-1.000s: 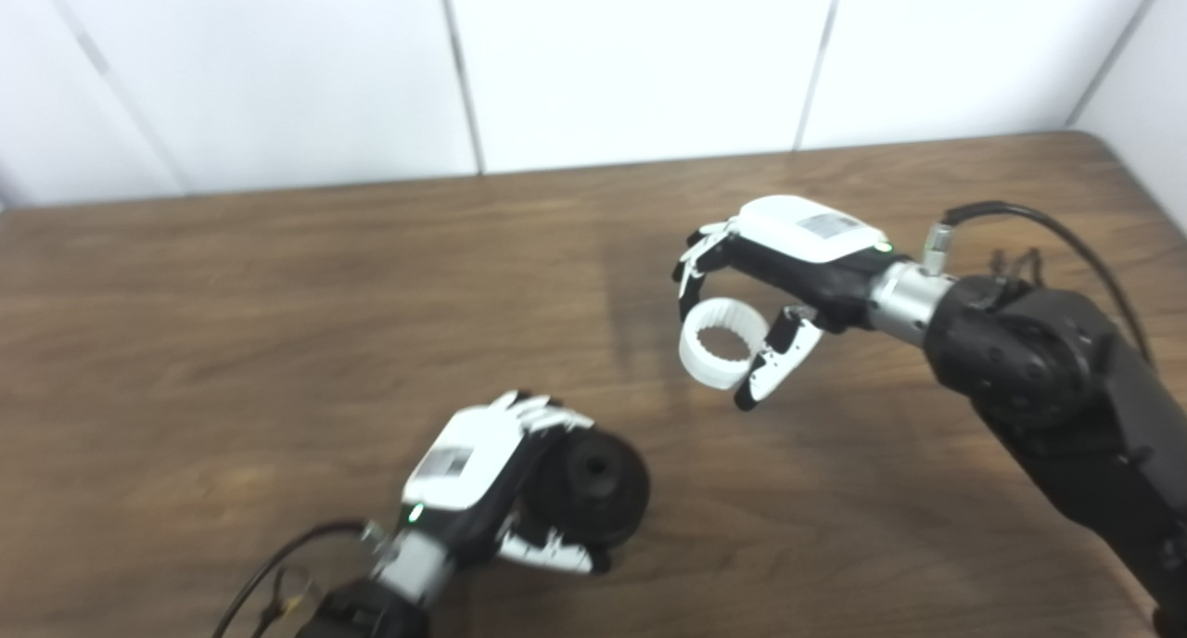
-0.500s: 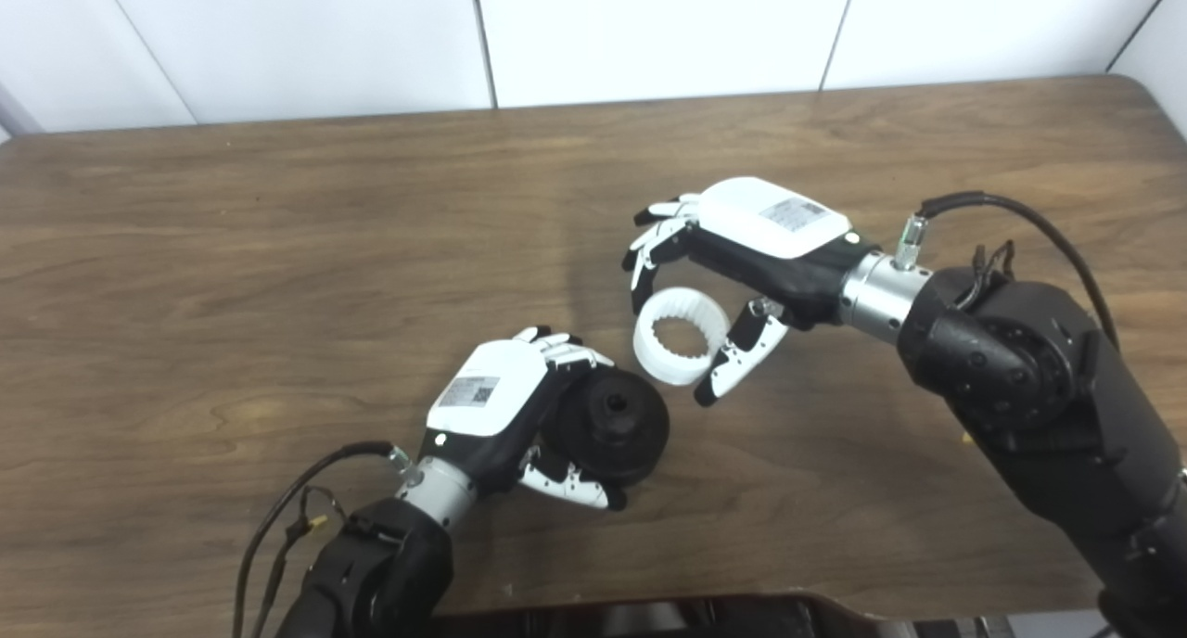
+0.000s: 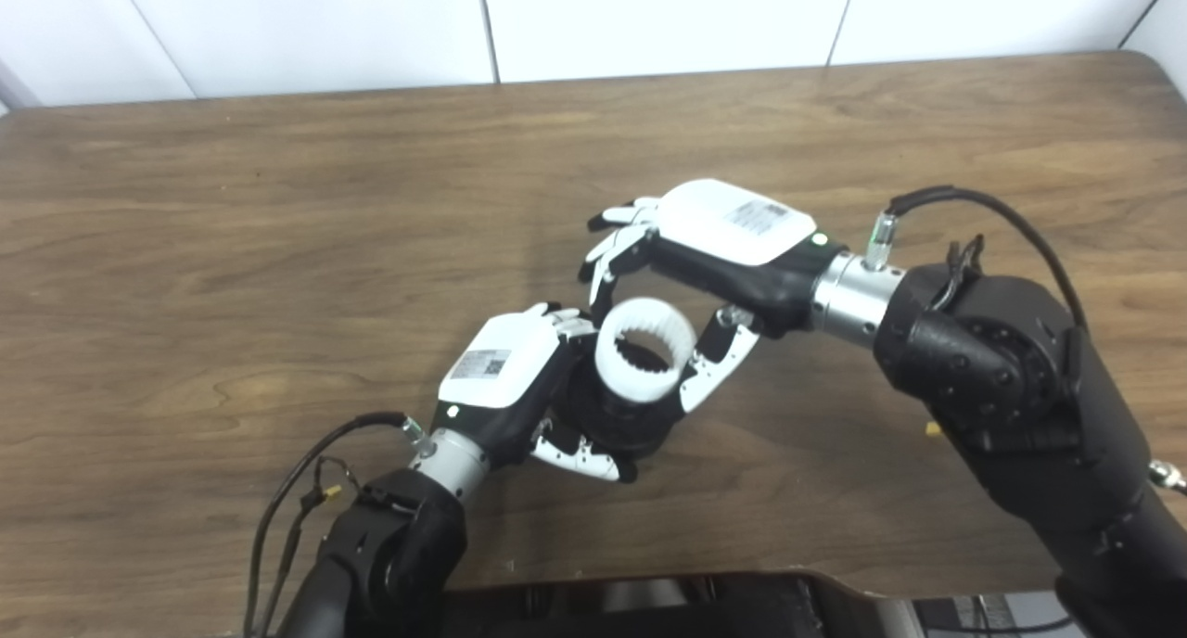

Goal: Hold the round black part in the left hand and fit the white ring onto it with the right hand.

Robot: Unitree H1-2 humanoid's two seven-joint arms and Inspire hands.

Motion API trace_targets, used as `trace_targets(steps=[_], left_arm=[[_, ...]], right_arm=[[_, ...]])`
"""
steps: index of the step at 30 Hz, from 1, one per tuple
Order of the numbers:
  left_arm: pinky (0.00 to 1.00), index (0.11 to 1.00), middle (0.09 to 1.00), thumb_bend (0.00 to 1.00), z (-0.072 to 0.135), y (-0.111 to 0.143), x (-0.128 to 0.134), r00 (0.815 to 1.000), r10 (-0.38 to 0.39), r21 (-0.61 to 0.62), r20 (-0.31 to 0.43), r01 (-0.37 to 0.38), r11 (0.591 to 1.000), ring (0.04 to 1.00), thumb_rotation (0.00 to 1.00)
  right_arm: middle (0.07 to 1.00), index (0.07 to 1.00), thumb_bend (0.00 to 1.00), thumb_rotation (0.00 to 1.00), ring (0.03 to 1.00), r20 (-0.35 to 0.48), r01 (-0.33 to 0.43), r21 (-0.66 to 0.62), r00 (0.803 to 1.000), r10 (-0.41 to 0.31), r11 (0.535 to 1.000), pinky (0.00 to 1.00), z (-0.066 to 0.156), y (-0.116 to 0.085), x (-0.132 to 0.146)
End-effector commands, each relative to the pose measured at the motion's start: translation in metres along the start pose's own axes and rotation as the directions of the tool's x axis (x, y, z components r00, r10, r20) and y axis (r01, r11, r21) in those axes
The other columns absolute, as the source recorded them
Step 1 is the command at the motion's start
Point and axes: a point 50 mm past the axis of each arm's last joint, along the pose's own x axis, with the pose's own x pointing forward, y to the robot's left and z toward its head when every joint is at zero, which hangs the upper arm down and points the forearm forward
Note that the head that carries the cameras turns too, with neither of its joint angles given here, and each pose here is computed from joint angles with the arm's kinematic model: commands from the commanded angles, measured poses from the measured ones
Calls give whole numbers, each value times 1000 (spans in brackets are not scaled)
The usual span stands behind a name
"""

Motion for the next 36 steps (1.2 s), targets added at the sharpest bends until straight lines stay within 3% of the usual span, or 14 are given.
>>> trace_targets(steps=[1, 17, 36], left_arm=[[951, 483, 790, 523, 5, -5, 4, 999, -51, 1, 10, 51, 999, 880, 53], [975, 483, 783, 523, 13, -1, 5, 999, -32, -9, 19, 32, 999, 883, 53], [969, 483, 788, 523, 16, 1, 3, 999, -29, 0, 29, 29, 1000, 882, 53]], right_arm=[[790, 481, 526, 140, 936, 44, 47, -40, 998, -45, 998, 956, 9, -10, -3], [803, 481, 526, 137, 943, 12, -24, -14, 1000, 24, 1000, 984, -9, 17, 2], [803, 482, 525, 137, 945, -21, -5, 1, 1000, 5, 1000, 968, -23, 27, 8]])
